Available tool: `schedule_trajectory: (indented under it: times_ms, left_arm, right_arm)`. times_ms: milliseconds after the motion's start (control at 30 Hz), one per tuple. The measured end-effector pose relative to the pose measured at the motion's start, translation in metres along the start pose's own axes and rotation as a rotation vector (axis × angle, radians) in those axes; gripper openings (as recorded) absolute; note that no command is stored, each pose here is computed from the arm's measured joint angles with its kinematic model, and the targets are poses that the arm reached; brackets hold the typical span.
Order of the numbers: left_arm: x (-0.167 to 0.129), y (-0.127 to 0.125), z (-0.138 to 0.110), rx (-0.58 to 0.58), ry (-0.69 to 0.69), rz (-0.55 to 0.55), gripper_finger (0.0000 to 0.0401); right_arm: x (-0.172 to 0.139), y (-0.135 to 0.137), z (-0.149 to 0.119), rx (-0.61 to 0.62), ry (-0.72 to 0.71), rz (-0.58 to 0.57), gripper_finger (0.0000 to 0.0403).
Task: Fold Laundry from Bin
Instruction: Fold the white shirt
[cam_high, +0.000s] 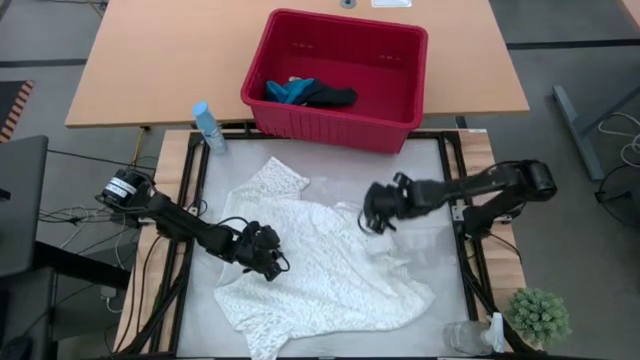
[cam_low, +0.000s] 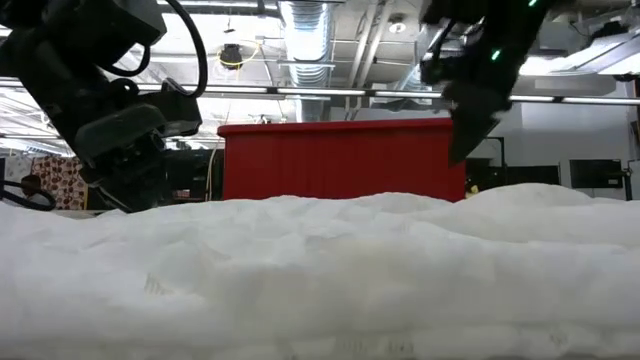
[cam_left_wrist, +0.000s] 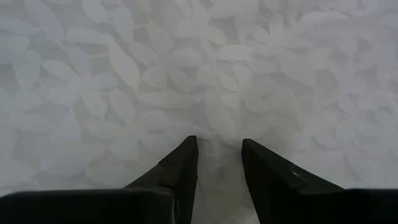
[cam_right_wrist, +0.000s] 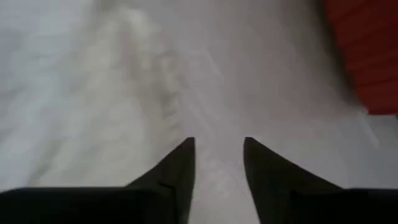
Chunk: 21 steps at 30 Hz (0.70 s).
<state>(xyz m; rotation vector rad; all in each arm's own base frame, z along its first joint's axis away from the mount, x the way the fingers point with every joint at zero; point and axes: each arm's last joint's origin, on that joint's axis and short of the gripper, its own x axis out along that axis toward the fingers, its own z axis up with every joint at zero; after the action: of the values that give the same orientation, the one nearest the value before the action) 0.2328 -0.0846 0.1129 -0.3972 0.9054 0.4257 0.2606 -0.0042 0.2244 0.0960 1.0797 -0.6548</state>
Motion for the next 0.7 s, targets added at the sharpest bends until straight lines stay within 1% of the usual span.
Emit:
schedule_trajectory:
  times_ms: [133, 233, 367, 500, 633, 700]
  left_arm:
    - [0.0, 0.0, 0.0, 0.004, -0.003, 0.003, 0.0119]
    - [0.0, 0.0, 0.0, 0.001, -0.003, 0.003, 0.0119]
    - [0.0, 0.0, 0.0, 0.001, -0.002, 0.004, 0.0119]
    - [0.0, 0.0, 0.0, -0.001, -0.003, 0.004, 0.0119]
    - [0.0, 0.0, 0.0, -0.006, -0.003, 0.005, 0.0118]
    - [0.0, 0.0, 0.0, -0.006, -0.004, 0.005, 0.0118]
  right_arm:
    - [0.03, -0.016, 0.018, 0.005, -0.028, 0.113, 0.0219]
    - [0.053, -0.02, 0.026, 0.001, -0.042, 0.2, 0.0233]
    - [0.079, -0.018, 0.028, -0.022, -0.005, 0.283, 0.0233]
    - [0.098, -0.005, 0.024, -0.05, 0.05, 0.368, 0.0232]
    - [0.11, 0.01, 0.017, -0.086, 0.093, 0.378, 0.0226]
    - [0.112, 0.016, 0.014, -0.1, 0.098, 0.353, 0.0211]
